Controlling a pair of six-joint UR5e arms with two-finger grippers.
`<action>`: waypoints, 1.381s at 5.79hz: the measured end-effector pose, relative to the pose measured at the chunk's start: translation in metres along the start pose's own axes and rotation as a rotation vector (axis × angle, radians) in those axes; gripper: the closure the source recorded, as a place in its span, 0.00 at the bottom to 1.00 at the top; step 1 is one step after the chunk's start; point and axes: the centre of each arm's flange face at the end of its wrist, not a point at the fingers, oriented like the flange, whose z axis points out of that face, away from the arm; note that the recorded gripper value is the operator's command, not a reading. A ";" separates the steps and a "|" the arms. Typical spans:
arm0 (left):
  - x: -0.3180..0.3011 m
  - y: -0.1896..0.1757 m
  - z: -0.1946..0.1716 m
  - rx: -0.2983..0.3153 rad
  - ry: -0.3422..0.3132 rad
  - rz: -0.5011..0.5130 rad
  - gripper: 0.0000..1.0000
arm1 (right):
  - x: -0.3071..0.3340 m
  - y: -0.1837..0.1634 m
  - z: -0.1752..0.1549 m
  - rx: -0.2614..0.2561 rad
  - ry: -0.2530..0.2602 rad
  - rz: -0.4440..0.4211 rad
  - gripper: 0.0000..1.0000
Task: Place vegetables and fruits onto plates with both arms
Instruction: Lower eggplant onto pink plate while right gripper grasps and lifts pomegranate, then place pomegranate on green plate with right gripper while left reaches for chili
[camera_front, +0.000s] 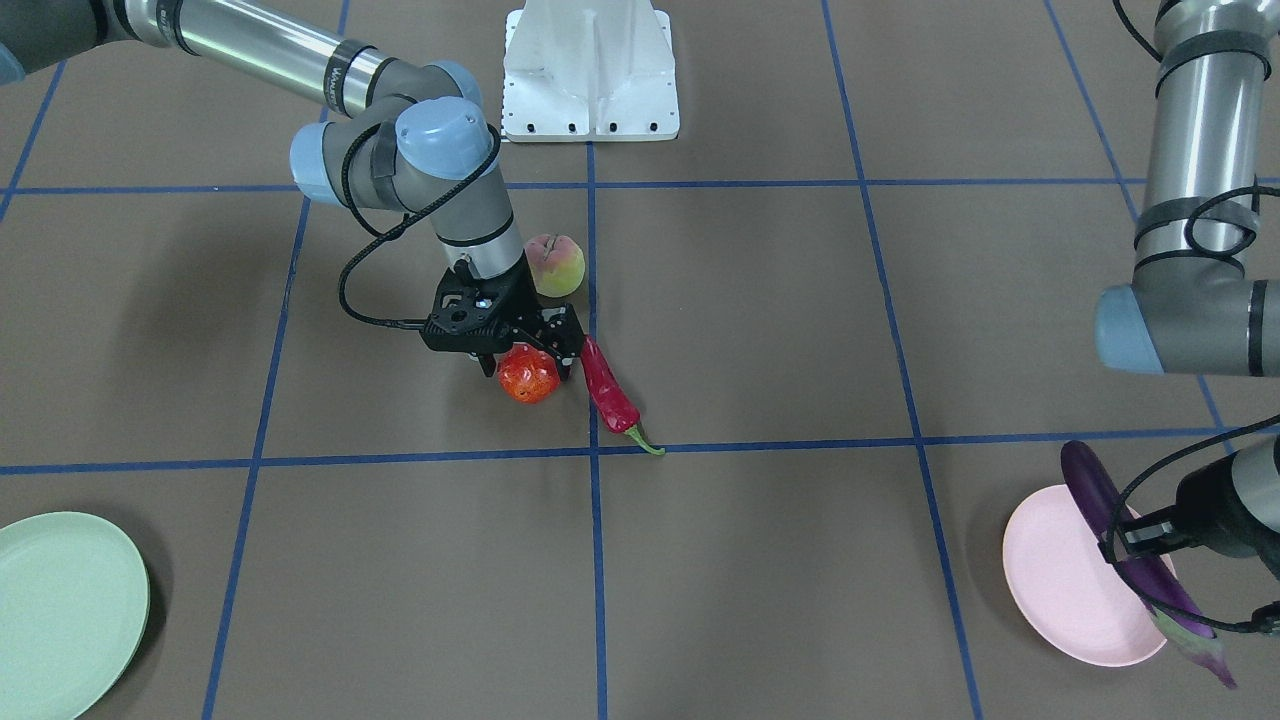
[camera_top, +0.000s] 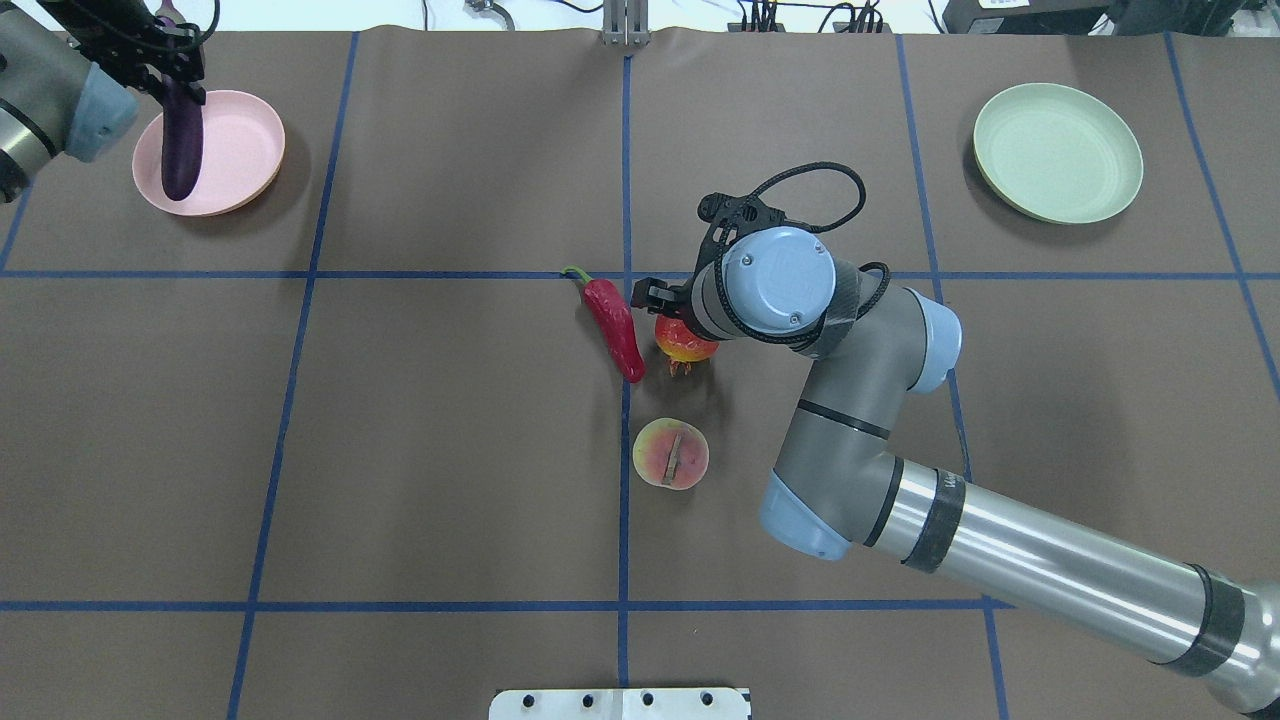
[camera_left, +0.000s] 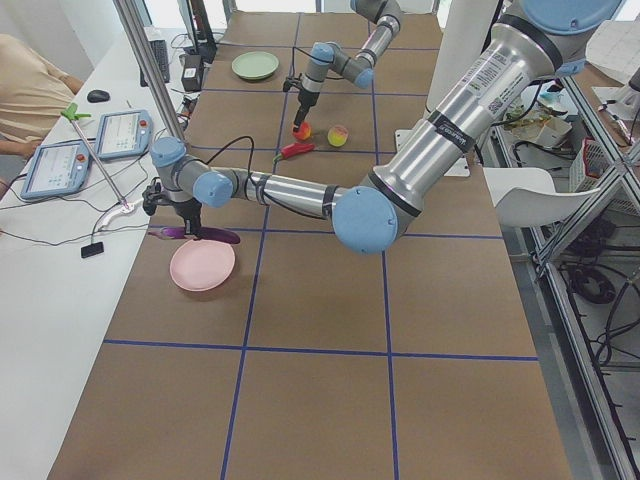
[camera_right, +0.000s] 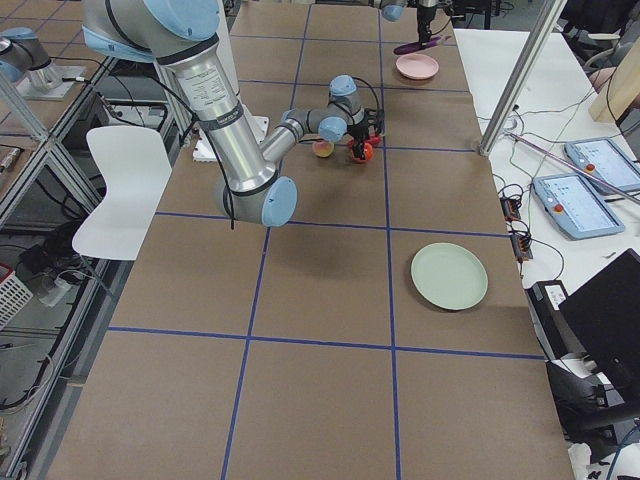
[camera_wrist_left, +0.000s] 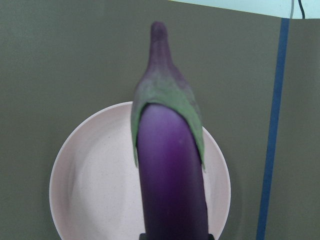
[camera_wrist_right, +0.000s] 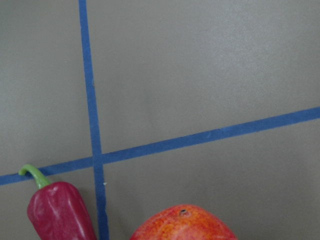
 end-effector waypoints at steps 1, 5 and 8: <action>-0.003 0.000 0.003 -0.004 -0.004 -0.002 1.00 | 0.001 0.004 0.004 -0.003 0.007 0.001 0.83; -0.018 -0.004 0.070 -0.030 -0.163 -0.036 0.61 | 0.003 -0.026 -0.014 0.003 -0.014 0.029 1.00; -0.007 -0.002 0.087 -0.022 -0.205 -0.024 0.00 | 0.109 -0.214 -0.062 -0.009 0.031 -0.015 1.00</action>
